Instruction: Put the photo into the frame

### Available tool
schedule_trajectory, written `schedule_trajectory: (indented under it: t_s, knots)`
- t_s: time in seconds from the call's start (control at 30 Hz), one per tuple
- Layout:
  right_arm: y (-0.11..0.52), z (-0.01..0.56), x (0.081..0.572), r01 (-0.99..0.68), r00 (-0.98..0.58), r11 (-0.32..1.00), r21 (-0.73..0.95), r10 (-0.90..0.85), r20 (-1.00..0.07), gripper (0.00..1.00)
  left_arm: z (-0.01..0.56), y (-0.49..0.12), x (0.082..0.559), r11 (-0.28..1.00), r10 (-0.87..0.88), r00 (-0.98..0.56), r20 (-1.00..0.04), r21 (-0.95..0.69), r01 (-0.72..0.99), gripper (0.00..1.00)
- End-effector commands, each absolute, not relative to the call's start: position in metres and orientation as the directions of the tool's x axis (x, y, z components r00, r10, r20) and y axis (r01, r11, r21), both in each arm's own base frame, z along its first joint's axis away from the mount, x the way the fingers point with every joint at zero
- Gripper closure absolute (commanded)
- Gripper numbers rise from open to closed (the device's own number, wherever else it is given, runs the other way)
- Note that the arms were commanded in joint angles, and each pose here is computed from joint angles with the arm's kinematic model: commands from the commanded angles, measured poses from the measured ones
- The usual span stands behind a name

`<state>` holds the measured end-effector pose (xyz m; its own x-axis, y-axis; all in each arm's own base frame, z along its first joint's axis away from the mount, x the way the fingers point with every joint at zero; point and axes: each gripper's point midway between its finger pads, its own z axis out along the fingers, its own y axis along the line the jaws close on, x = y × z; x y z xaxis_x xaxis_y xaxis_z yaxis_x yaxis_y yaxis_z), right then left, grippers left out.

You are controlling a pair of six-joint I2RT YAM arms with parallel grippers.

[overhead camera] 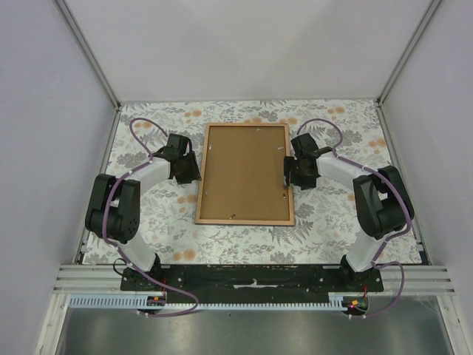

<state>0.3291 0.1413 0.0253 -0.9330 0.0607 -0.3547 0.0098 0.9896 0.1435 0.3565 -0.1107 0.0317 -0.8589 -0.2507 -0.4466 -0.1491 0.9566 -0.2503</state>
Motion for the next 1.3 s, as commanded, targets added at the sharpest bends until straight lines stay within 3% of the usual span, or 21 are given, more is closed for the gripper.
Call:
schedule_trajectory:
  t_s: [0.0,0.5,0.73,1.03,1.27]
  knots:
    - [0.144,0.025,0.329,-0.020,-0.923,0.992,0.123,0.030,-0.384,0.29,0.027,-0.107,0.359,0.964,-0.232,-0.857,-0.460,-0.223,-0.142,0.53]
    - [0.152,0.021,0.302,-0.053,-0.925,0.990,0.134,0.002,-0.379,0.31,0.024,-0.107,0.358,0.965,-0.230,-0.861,-0.453,-0.220,-0.142,0.55]
    - [0.147,0.021,0.297,-0.045,-0.926,0.992,0.121,0.005,-0.378,0.42,0.021,-0.107,0.357,0.965,-0.229,-0.866,-0.444,-0.220,-0.142,0.56]
    - [0.148,0.024,0.295,-0.058,-0.925,0.990,0.129,-0.004,-0.381,0.47,0.020,-0.107,0.356,0.965,-0.230,-0.868,-0.441,-0.221,-0.143,0.57]
    - [0.146,0.022,0.292,-0.048,-0.927,0.991,0.122,0.001,-0.375,0.57,0.020,-0.108,0.356,0.964,-0.231,-0.869,-0.439,-0.222,-0.144,0.57]
